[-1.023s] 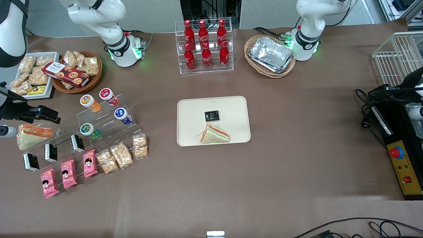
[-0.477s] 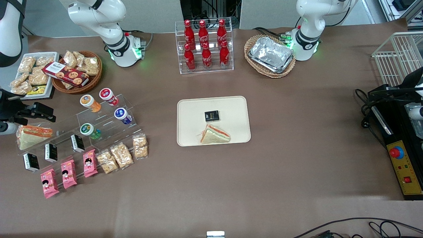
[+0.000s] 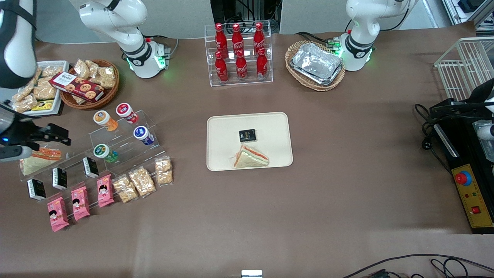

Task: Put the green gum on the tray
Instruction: 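Move the right gripper down toward the green-lidded gum tub on the rack, then close the right gripper around the green gum tub, then lift the green gum tub off the rack with the right gripper, then carry the gum tub over the cream tray and lower it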

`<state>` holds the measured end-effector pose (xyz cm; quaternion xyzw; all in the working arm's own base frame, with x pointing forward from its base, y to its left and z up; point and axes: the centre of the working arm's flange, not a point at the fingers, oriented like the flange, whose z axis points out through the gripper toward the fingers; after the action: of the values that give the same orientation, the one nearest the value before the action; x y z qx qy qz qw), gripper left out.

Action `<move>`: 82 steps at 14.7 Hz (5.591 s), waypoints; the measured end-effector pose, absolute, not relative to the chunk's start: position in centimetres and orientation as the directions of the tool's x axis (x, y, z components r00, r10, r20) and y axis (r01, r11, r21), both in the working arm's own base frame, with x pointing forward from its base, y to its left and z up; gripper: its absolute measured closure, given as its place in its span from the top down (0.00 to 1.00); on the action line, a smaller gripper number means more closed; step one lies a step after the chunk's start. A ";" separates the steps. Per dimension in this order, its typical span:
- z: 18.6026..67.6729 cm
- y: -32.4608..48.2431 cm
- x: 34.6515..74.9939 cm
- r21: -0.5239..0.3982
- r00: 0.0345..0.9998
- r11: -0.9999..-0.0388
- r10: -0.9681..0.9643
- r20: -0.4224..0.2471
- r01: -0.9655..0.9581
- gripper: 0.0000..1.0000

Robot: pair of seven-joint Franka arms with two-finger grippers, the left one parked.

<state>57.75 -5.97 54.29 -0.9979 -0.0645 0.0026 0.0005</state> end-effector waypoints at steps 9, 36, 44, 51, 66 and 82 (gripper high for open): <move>40.7 -5.5 52.5 -0.006 0.989 -0.990 0.142 0.033 0.142 1.00; 31.4 -6.6 50.1 0.048 0.966 -0.972 0.235 0.106 0.231 0.58; 47.9 -7.2 54.1 -0.018 0.973 -0.973 0.232 -0.019 0.231 0.58; 59.9 -4.7 53.0 -0.049 0.970 -0.974 0.226 -0.090 0.222 0.58; 55.1 26.7 45.6 -0.054 0.974 -0.975 -0.210 -0.086 -0.215 0.58; 24.8 37.8 40.4 -0.010 0.932 -0.936 -0.350 0.089 -0.351 0.58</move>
<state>40.40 37.76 24.75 -0.9830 0.1782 -0.0448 -0.0032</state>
